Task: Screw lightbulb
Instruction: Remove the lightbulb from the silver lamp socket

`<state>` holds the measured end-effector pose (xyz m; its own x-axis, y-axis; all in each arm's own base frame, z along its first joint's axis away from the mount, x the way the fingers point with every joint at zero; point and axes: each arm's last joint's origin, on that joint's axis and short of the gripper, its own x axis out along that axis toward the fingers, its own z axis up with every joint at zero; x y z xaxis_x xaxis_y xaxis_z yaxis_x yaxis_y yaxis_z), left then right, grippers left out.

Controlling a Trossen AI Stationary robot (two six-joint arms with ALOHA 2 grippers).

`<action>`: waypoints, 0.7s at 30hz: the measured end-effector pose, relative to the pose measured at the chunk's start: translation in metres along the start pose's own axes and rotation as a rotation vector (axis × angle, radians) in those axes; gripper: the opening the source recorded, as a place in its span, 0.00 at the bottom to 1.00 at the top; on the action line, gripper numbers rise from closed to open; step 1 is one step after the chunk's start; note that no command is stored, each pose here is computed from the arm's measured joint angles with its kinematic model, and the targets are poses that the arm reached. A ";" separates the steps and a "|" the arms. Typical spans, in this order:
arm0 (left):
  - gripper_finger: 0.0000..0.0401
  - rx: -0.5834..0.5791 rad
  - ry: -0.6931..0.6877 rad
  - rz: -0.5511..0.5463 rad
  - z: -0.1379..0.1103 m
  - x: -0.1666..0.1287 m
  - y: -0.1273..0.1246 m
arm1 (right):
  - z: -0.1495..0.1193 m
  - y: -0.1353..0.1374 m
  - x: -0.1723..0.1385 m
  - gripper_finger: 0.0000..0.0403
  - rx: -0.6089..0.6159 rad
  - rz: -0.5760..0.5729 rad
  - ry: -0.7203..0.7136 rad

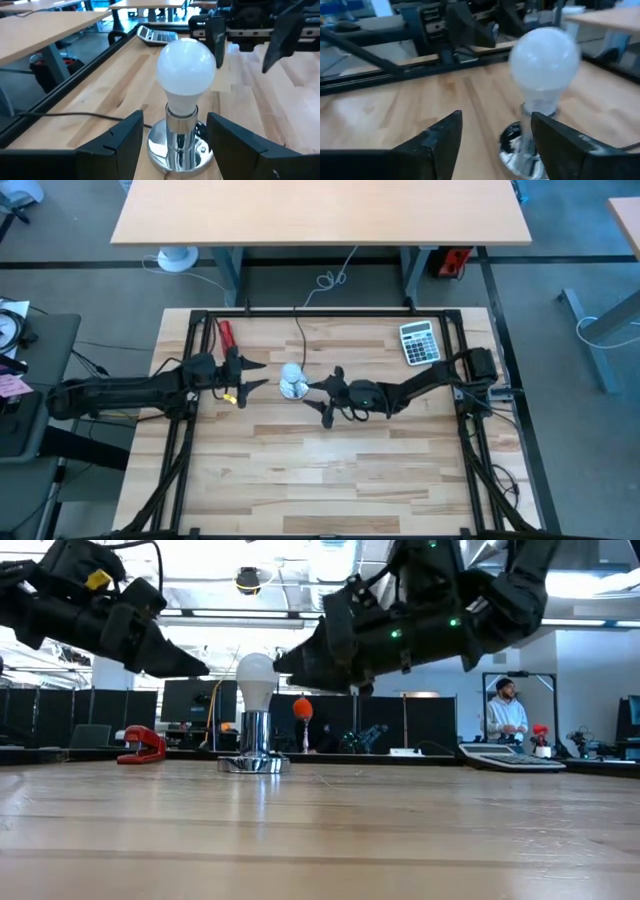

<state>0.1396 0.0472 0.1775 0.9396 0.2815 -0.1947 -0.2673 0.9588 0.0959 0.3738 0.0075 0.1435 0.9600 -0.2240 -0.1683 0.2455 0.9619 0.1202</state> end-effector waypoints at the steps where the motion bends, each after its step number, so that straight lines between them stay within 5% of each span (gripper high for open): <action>1: 0.50 -0.002 -0.006 -0.009 0.000 0.000 0.002 | 0.001 -0.001 -0.001 0.60 -0.011 -0.013 -0.013; 9: 0.32 -0.018 -0.016 -0.037 -0.003 0.006 0.018 | 0.005 -0.027 0.005 0.36 -0.018 -0.027 -0.025; 21: 0.01 0.029 -0.069 -0.017 -0.006 0.029 0.025 | 0.016 -0.024 0.004 0.08 0.002 0.003 -0.130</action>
<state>0.1589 0.0793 0.1686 0.9568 0.2606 -0.1289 -0.2456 0.9617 0.1217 0.3742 -0.0192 0.1552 0.9701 -0.2395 -0.0401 0.2426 0.9624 0.1221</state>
